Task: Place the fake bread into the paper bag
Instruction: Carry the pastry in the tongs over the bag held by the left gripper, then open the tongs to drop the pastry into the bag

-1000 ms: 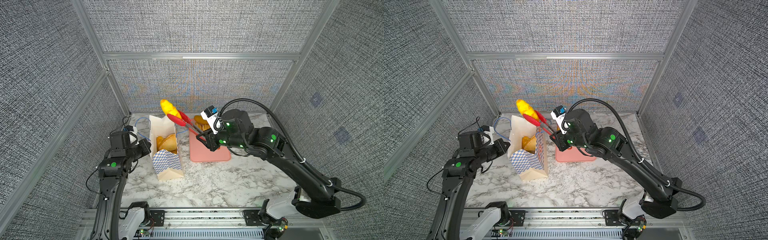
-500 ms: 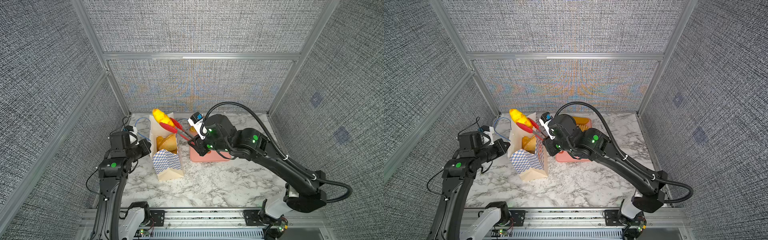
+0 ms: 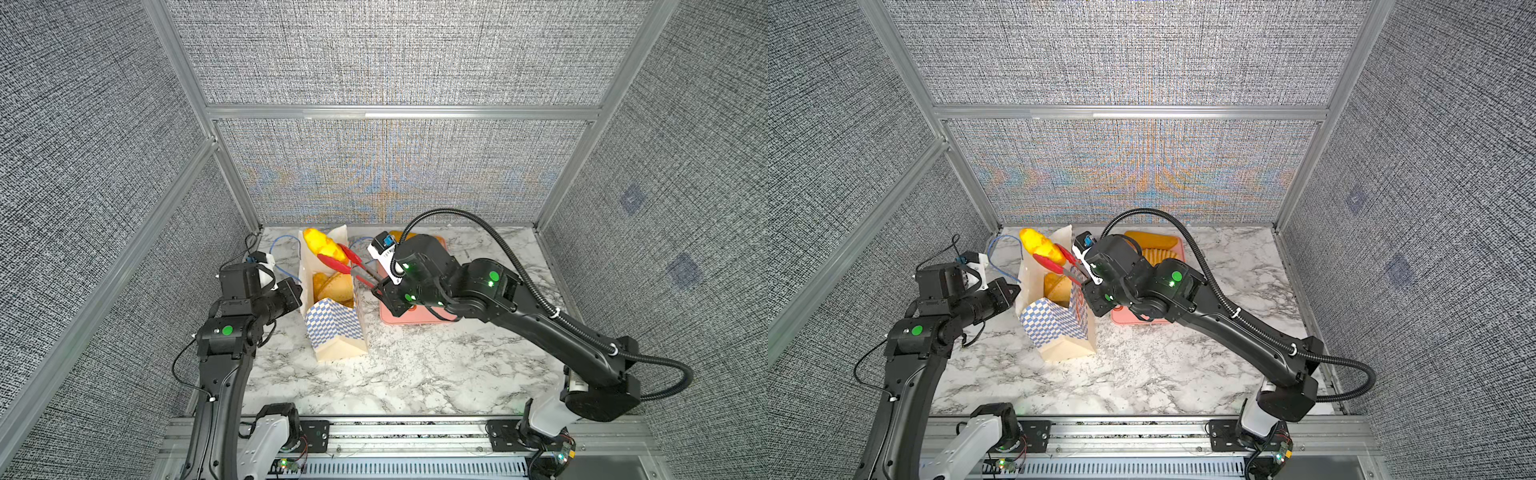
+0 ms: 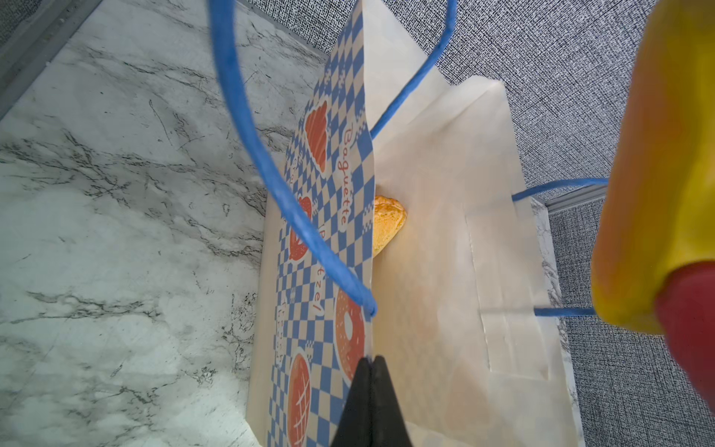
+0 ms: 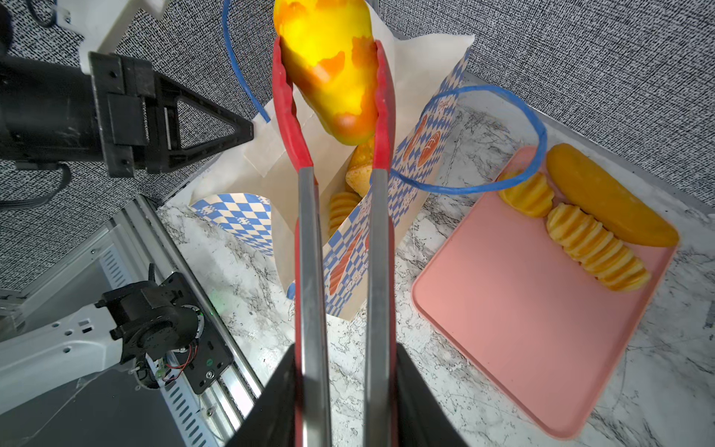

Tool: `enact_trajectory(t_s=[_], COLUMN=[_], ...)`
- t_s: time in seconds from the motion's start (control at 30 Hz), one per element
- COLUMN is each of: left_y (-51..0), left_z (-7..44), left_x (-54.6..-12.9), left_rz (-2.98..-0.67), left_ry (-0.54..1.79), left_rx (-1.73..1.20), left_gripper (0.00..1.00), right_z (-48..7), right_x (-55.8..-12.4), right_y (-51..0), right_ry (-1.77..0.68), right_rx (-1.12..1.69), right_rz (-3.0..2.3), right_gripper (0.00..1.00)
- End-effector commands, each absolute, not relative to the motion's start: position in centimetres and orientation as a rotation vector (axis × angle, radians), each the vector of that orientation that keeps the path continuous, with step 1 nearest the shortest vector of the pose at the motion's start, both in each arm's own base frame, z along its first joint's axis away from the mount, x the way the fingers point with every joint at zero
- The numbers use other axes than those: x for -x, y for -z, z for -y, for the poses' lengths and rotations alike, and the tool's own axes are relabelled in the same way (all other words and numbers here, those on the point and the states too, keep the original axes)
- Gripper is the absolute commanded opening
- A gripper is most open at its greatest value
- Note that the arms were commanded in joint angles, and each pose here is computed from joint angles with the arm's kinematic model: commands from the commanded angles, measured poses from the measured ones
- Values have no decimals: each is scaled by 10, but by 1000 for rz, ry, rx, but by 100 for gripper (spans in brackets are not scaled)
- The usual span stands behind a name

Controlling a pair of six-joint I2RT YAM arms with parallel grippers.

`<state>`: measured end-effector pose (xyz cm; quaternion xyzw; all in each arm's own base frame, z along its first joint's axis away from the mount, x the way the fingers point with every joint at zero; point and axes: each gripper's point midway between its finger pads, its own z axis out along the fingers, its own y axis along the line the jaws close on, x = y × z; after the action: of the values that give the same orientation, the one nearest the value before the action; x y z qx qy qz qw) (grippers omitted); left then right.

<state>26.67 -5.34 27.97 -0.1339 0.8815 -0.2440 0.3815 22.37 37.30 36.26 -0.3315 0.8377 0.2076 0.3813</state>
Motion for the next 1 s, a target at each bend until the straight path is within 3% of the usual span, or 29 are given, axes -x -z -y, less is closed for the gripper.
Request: enact_trajectory(t_s=[0.0,0.5,0.97], left_y=[-281,-282,-283], left_z=[55,56,56], left_x=[-267,-267,-269], left_rz=[-2241,-2240,-2239], left_ry=[635,638,638], left_rx=[333,331,330], left_gripper=[2,2,2], right_z=[-373,-374,-374], right_x=[-227,-226,-226], right_y=[-362,-346,-355], right_ry=[-516,-482,-500], right_rx=[834,843,845], right_rz=[-2132,-2165,-2139], right_gripper=[38,42,52])
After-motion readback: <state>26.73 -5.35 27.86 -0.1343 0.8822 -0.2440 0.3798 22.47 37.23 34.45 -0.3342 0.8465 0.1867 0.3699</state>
